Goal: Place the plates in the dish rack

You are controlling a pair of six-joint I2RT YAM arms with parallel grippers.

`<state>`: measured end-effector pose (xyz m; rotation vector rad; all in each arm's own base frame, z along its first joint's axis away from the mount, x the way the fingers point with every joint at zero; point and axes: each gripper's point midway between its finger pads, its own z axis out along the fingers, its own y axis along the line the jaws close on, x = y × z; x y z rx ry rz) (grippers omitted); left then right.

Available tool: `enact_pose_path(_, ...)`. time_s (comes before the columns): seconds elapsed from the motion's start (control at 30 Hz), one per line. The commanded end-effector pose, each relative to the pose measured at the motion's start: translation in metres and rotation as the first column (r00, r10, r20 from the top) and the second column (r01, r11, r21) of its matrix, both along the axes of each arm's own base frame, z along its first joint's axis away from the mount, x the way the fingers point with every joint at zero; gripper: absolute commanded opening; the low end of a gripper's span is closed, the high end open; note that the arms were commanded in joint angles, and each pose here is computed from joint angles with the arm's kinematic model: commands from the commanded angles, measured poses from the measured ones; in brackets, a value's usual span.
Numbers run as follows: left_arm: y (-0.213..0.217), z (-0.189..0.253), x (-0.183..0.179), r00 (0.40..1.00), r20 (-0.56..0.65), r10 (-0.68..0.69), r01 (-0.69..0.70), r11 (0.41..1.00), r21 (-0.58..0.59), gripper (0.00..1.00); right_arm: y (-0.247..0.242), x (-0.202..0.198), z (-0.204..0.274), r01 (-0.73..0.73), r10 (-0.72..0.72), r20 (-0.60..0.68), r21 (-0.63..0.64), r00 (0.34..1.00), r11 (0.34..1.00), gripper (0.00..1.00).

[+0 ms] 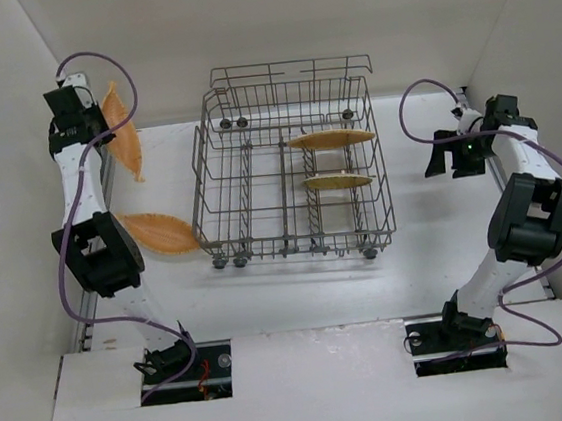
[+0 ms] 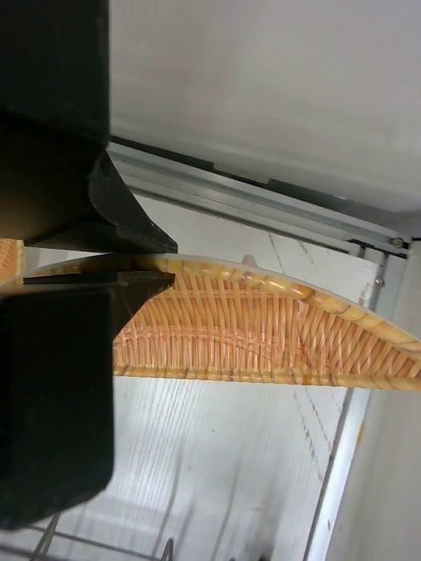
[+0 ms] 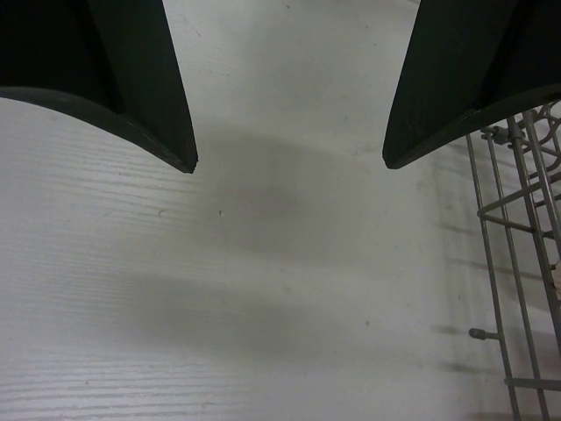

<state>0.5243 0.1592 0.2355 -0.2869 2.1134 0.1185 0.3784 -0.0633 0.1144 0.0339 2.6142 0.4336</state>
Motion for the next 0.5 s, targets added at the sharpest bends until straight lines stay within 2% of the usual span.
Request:
enact_pose_path(0.0, -0.039, 0.103, -0.005, 0.974, 0.205, -0.094, 0.070, 0.990, 0.121, 0.02, 0.005, 0.010, 0.027, -0.038, 0.041, 0.134, -0.025, 0.990, 0.999, 0.92)
enact_pose_path(0.13, -0.074, 0.158, -0.011, 0.940, 0.288, -0.184, 0.104, 0.957, 0.270, 0.02, 0.008, 0.007, 0.027, -0.040, 0.042, 0.150, -0.019, 0.988, 0.999, 0.92)
enact_pose_path(0.23, -0.106, 0.197, -0.019, 0.901, 0.338, -0.272, 0.124, 0.909, 0.399, 0.03, 0.010, 0.005, 0.026, -0.042, 0.043, 0.159, -0.013, 0.986, 0.999, 0.92)
enact_pose_path(0.47, -0.175, 0.237, -0.036, 0.810, 0.349, -0.472, 0.188, 0.772, 0.607, 0.03, 0.015, 0.001, 0.023, -0.044, 0.043, 0.172, 0.000, 0.984, 0.999, 0.92)
